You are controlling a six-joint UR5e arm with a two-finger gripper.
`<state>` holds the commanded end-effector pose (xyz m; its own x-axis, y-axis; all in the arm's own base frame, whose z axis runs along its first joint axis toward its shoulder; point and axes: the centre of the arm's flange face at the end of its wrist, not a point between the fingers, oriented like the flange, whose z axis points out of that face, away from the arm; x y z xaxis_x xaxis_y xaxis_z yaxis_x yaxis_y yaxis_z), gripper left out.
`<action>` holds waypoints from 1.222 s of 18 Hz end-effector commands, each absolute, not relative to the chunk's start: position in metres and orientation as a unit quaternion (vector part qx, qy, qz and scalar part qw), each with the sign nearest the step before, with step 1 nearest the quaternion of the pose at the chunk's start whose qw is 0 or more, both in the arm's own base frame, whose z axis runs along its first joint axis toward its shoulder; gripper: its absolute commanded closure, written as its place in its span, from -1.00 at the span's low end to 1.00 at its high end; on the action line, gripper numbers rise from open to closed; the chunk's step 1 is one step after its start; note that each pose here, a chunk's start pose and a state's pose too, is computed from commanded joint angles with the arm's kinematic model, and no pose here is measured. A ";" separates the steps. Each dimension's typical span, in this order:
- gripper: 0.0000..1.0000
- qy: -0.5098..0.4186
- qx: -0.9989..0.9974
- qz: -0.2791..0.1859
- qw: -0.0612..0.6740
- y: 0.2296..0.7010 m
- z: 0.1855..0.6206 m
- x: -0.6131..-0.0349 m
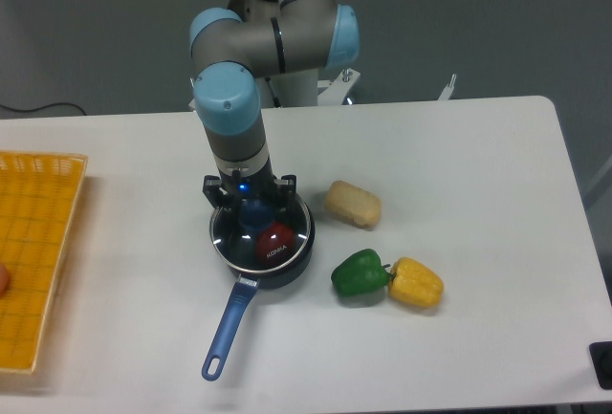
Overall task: Close the pot lid
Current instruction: 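Lower the glass lid onto the saucepan rim and settle it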
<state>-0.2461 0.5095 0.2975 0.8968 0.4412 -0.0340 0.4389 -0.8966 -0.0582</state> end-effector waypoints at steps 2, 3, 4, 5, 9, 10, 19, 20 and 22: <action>0.02 -0.226 -0.974 0.023 0.025 0.509 0.297 -0.246; 0.02 -0.226 -0.974 0.023 0.025 0.509 0.297 -0.246; 0.02 -0.226 -0.974 0.023 0.025 0.509 0.297 -0.246; 0.02 -0.225 -0.974 0.023 0.024 0.509 0.297 -0.246; 0.02 -0.226 -0.974 0.023 0.024 0.509 0.297 -0.247; 0.02 -0.226 -0.974 0.023 0.024 0.509 0.297 -0.247; 0.02 -0.229 -0.973 0.025 0.029 0.509 0.301 -0.252; 0.02 -0.229 -0.973 0.025 0.029 0.509 0.301 -0.252; 0.02 -0.229 -0.973 0.024 0.028 0.508 0.301 -0.252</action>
<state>-0.2516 0.5084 0.3011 0.8940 0.4468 -0.0344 0.4441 -0.8935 -0.0659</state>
